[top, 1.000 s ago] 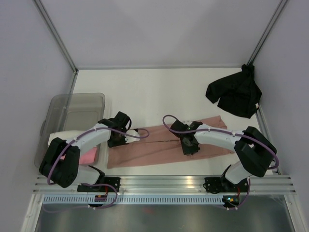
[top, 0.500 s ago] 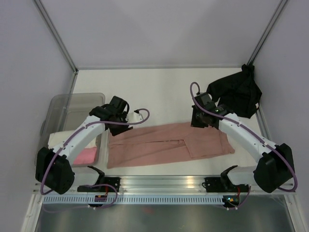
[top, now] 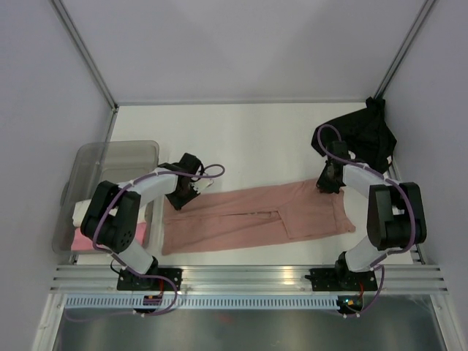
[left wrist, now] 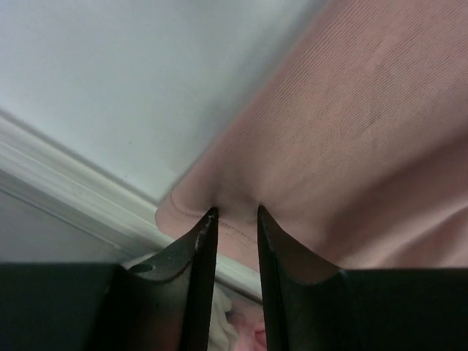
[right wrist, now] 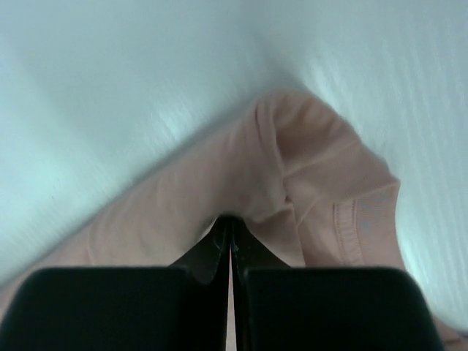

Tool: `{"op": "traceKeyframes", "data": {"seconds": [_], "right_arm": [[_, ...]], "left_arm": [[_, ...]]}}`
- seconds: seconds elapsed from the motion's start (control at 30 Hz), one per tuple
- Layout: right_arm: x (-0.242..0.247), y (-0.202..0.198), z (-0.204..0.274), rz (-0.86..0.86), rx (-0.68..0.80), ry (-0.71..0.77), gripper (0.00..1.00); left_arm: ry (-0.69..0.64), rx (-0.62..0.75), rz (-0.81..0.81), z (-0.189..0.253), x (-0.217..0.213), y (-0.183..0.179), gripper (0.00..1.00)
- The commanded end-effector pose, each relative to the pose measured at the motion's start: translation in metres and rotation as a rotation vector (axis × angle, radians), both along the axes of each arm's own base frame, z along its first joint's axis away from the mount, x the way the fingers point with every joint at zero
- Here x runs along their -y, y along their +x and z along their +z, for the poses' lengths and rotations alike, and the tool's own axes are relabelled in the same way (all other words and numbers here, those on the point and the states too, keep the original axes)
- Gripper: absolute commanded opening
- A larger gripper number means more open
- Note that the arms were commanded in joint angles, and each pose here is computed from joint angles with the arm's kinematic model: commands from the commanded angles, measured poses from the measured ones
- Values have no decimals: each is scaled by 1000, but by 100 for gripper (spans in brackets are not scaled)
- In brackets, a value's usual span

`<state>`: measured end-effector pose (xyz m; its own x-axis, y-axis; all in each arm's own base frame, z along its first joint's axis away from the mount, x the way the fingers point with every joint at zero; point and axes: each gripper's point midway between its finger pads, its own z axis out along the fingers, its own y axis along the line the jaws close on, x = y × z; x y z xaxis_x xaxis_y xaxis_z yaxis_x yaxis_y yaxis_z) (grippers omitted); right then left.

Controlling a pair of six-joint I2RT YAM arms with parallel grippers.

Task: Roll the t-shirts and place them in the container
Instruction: Fold the tshirt

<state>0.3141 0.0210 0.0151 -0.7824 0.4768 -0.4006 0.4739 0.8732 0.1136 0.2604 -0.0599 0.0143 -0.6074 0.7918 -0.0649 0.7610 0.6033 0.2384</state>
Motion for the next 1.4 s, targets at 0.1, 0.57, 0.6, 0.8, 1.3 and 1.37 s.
{"op": "traceKeyframes", "data": {"seconds": [0.1, 0.57, 0.6, 0.8, 1.3, 1.37], "right_arm": [[54, 7, -44, -94, -94, -76, 0], [25, 66, 15, 102, 57, -47, 0], [24, 71, 33, 109, 100, -48, 0], [26, 51, 86, 76, 155, -59, 1], [15, -61, -22, -80, -108, 94, 0], [18, -50, -30, -74, -118, 79, 0]], "left_arm": [[63, -26, 182, -37, -40, -6, 31], [-101, 12, 155, -4, -16, 6, 34], [-111, 20, 157, 2, -14, 8, 34], [-176, 94, 161, 41, -4, 21, 36], [-40, 11, 225, -14, -23, 16, 34], [-102, 36, 211, -9, -13, 14, 33]]}}
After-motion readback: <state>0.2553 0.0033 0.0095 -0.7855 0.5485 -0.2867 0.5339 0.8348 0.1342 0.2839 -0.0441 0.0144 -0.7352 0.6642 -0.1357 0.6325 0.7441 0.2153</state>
